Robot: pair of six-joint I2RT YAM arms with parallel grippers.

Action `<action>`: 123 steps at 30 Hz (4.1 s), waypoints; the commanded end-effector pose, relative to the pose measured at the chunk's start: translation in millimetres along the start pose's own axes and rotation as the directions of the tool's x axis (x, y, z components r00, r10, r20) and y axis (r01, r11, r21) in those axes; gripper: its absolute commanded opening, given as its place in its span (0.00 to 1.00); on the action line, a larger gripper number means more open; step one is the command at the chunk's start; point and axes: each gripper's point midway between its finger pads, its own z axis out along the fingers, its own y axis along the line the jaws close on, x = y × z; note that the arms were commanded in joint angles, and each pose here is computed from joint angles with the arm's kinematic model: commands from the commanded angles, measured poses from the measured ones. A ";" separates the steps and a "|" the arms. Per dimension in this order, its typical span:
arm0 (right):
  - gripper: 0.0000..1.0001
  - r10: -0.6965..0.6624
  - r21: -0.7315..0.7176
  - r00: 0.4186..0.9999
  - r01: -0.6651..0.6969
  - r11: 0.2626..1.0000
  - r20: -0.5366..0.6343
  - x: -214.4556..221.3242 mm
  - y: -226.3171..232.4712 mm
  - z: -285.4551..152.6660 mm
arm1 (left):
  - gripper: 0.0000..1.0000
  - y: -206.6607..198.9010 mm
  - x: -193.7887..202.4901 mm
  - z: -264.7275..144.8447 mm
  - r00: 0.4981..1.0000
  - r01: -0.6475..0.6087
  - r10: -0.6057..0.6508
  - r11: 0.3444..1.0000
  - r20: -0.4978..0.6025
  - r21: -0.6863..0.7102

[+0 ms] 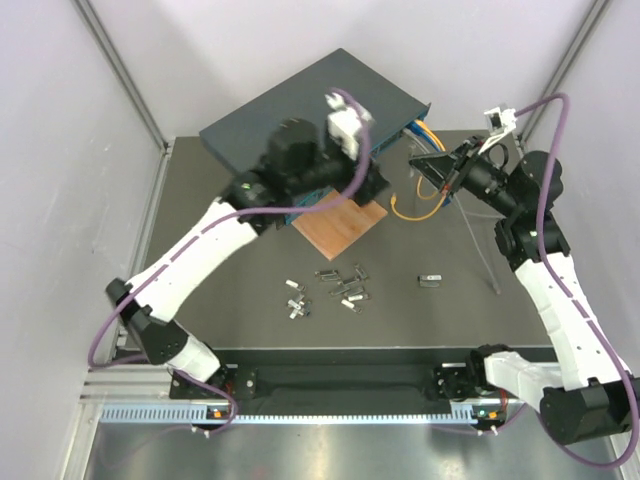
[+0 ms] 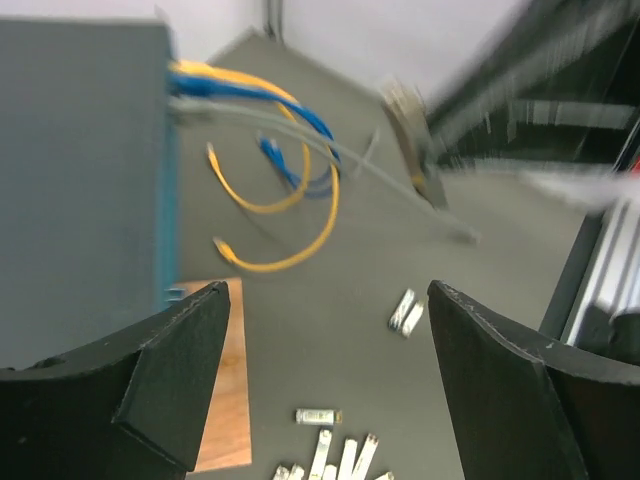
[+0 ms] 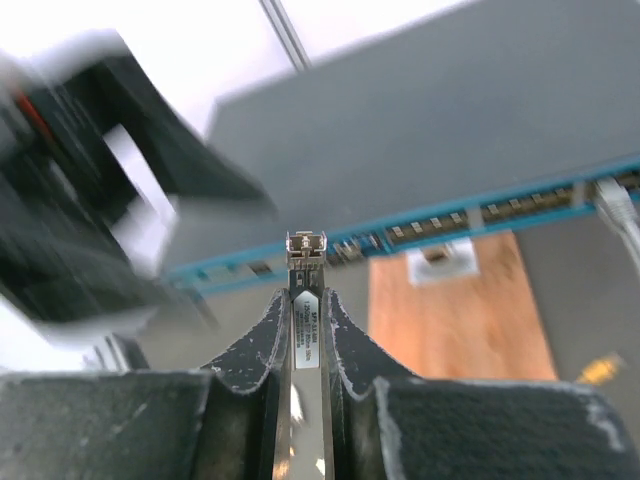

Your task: Insert the plug into the switch port

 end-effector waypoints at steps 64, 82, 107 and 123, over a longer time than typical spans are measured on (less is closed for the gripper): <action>0.80 -0.359 -0.441 0.713 0.077 0.894 -0.602 139.4 59.6 -123.6 | 0.00 -80.3 101.8 -28.7 0.161 -0.983 0.987 0.162 -0.023 0.082; 0.59 -0.570 -0.389 0.751 0.441 0.809 -0.334 127.2 57.6 -85.1 | 0.00 -100.2 103.3 -26.6 -0.169 -0.978 0.984 -0.175 -0.056 -0.110; 0.24 -0.618 -0.408 0.723 0.487 0.773 -0.309 136.3 65.3 -70.8 | 0.00 -108.4 104.3 -18.9 -0.199 -0.975 0.976 -0.207 -0.090 -0.087; 0.00 -0.616 -0.383 0.728 0.499 0.777 -0.301 135.1 63.9 -74.1 | 0.58 -100.2 105.4 -28.2 -0.133 -0.988 0.984 -0.141 -0.115 -0.067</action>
